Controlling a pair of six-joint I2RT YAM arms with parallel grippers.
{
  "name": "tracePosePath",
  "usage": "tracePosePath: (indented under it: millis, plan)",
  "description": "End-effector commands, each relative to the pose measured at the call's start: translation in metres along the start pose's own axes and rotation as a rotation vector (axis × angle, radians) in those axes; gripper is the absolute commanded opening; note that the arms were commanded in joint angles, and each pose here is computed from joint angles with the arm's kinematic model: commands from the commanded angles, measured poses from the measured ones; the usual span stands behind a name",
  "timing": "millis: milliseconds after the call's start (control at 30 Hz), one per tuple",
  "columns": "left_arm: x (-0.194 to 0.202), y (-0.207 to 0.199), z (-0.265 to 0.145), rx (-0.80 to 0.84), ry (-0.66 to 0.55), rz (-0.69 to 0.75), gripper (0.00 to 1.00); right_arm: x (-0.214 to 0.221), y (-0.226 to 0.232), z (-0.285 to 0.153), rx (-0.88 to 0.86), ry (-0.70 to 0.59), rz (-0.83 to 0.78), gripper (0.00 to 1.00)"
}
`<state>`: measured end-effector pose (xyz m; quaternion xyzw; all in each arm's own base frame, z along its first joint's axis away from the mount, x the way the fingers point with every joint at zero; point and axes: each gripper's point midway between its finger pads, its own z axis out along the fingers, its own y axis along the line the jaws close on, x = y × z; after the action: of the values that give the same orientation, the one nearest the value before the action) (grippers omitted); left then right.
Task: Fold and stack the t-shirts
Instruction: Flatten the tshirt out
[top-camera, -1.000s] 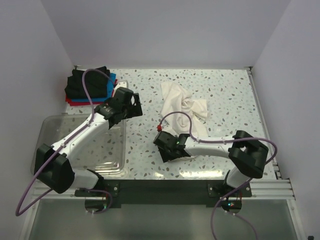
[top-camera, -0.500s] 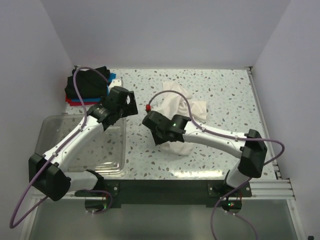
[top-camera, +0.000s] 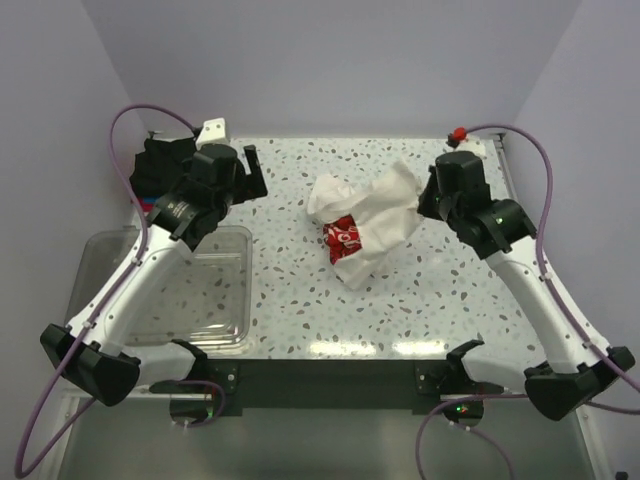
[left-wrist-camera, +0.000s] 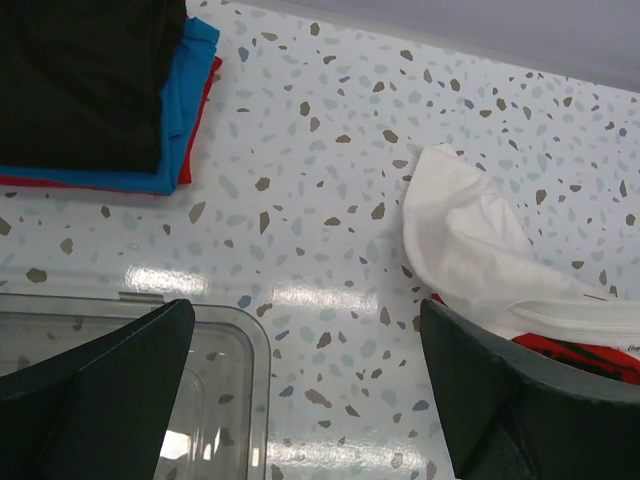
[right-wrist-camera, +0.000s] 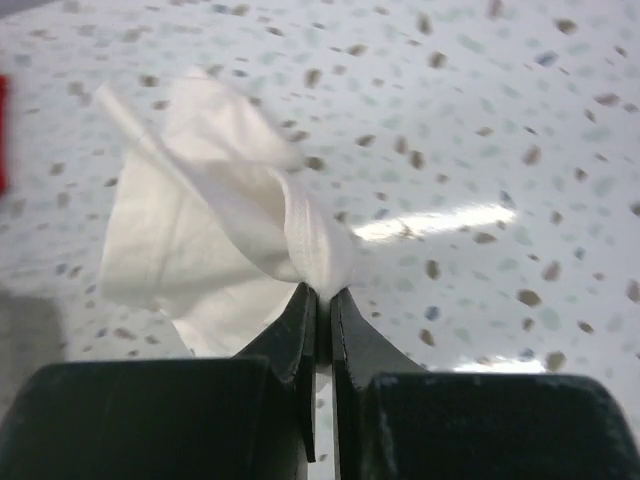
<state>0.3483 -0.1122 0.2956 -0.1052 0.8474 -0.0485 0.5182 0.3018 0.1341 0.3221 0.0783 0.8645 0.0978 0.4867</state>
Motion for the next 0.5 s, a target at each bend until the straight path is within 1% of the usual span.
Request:
tracePosePath:
  millis: [0, 33, 67, 133, 167, 233, 267, 333, 467]
  plan:
    - [-0.006, -0.010, -0.004, 0.063, -0.009, 0.011, 1.00, 0.034, -0.067, 0.034, 0.180, 0.077, -0.008, 0.01]
    - [-0.003, -0.013, -0.005, 0.081, 0.000, 0.005, 1.00, 0.039, -0.095, 0.043, 0.258, 0.090, 0.029, 0.04]
    - [0.005, -0.015, -0.003, 0.092, 0.020, 0.007, 1.00, 0.060, -0.113, 0.053, 0.310, 0.137, 0.041, 0.24]
    - [0.015, -0.024, -0.004, 0.120, 0.041, 0.016, 1.00, 0.077, -0.138, 0.061, 0.388, 0.183, 0.058, 0.50]
    - [0.023, -0.025, -0.004, 0.120, 0.054, 0.025, 1.00, 0.090, -0.145, 0.064, 0.419, 0.226, 0.045, 0.65]
    - [0.033, -0.034, -0.007, 0.134, 0.068, 0.046, 1.00, 0.095, -0.140, 0.067, 0.387, 0.246, 0.046, 0.73]
    - [0.040, -0.035, -0.006, 0.132, 0.081, 0.053, 1.00, 0.095, -0.136, 0.069, 0.354, 0.235, 0.040, 0.79]
    - [0.049, -0.041, -0.006, 0.142, 0.095, 0.054, 1.00, 0.098, -0.126, 0.073, 0.291, 0.244, 0.040, 0.82]
    - [0.070, -0.056, -0.005, 0.169, 0.132, 0.064, 1.00, 0.105, -0.125, 0.082, 0.280, 0.267, 0.027, 0.84]
